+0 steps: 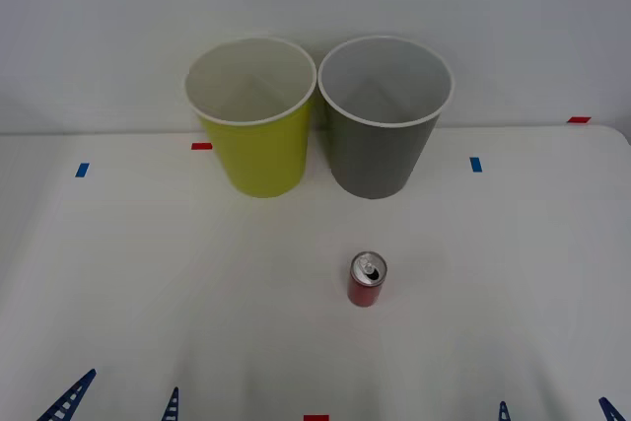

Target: Put cans in the gray bin and PET bottles in the light green bin.

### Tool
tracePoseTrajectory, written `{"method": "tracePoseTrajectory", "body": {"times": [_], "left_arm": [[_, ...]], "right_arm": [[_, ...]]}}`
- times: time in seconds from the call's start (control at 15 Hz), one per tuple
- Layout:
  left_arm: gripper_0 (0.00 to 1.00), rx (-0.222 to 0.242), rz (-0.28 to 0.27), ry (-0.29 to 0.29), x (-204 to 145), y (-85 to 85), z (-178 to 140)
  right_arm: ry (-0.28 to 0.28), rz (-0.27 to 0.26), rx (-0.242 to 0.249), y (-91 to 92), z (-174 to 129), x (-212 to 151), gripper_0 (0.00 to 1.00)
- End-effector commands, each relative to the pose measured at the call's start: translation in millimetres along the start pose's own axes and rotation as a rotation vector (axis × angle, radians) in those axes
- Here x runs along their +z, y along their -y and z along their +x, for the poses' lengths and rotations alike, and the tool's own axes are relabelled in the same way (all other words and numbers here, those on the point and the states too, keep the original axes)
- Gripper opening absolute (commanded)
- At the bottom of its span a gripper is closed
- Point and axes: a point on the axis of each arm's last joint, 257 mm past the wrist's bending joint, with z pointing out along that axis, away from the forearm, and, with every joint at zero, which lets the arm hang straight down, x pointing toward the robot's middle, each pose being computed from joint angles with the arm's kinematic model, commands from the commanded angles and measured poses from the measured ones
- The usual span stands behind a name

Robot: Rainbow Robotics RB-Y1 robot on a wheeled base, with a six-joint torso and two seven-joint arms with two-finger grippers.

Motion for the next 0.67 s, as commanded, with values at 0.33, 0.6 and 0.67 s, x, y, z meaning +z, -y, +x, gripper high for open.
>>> {"method": "tracePoseTrajectory", "body": {"times": [0.33, 0.6, 0.67], "left_arm": [[1.0, 0.0, 0.0, 0.0, 0.0, 0.0, 0.0], [1.0, 0.0, 0.0, 0.0, 0.0, 0.0, 0.0], [1.0, 0.0, 0.0, 0.0, 0.0, 0.0, 0.0]], "right_arm": [[0.0, 0.0, 0.0, 0.0, 0.0, 0.0, 0.97], [0.0, 0.0, 0.0, 0.0, 0.0, 0.0, 0.97], [0.0, 0.0, 0.0, 0.0, 0.0, 0.0, 0.97]]}}
